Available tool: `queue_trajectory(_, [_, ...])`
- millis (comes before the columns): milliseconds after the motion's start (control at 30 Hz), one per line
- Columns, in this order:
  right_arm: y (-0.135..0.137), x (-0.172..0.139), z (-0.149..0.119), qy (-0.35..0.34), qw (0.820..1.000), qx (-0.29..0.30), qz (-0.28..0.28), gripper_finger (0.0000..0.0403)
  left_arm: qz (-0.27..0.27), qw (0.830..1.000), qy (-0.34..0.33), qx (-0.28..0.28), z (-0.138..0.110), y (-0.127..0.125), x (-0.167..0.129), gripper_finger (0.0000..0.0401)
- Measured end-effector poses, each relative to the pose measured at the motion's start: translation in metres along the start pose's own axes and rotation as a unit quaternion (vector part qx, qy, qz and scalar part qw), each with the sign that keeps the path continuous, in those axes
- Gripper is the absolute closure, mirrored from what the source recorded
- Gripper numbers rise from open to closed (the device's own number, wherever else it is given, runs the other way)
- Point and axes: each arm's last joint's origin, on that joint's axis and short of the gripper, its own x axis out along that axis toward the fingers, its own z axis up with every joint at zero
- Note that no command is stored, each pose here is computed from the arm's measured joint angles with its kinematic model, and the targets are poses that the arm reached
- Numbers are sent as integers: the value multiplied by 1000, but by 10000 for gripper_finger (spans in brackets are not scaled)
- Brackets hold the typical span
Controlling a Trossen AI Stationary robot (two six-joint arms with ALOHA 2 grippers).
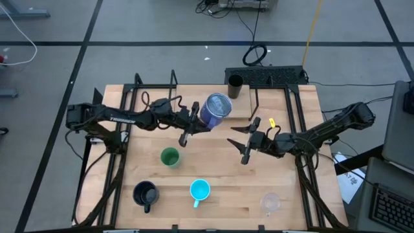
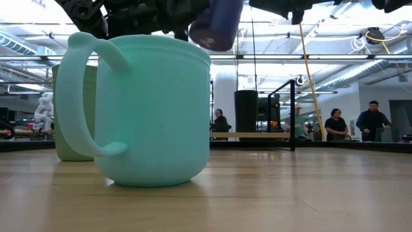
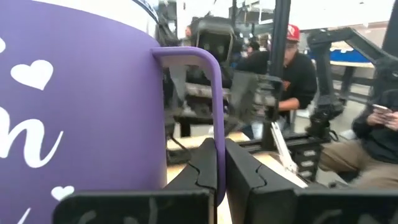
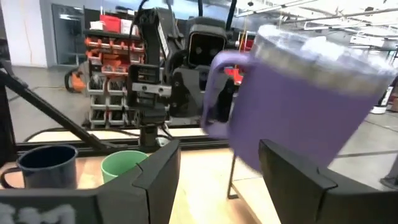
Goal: Stack small to large cups/mugs on shelf
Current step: Put the purple mug on the shelf
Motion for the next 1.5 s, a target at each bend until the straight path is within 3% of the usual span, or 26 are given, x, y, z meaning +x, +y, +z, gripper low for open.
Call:
queue_trajectory(267, [7, 7, -8, -8, 1000, -8, 7, 195, 112, 994, -1, -5, -3, 16, -3, 393])
queue_trajectory(467, [6, 1, -1, -16, 1000, -17, 9, 195, 144, 989, -28, -1, -2, 14, 6, 393])
queue_trajectory(700, [9, -14, 7, 1, 999, -35, -2, 195, 188, 982, -2, -11, -17, 14, 33, 393])
queue_trajectory(900, [16, -30, 5, 38, 998, -47, -19, 195, 213, 977, 16, -13, 1, 35, 45, 393])
queue_trajectory(1067, [23, -40, 7, 37, 998, -48, -5, 195, 204, 975, 88, 6, 48, 55, 55, 393])
queue_trajectory(1233, [26, -47, 9, 40, 998, -54, 11, 195, 201, 960, 186, 53, 86, 67, 56, 393])
queue_trajectory(1367, [28, -53, 9, 46, 997, -61, -11, 195, 184, 952, 236, 66, 95, 77, 45, 393])
queue_trajectory(1500, [29, -58, 9, 53, 995, -73, -47, 195, 134, 954, 265, 40, 88, 87, 32, 393])
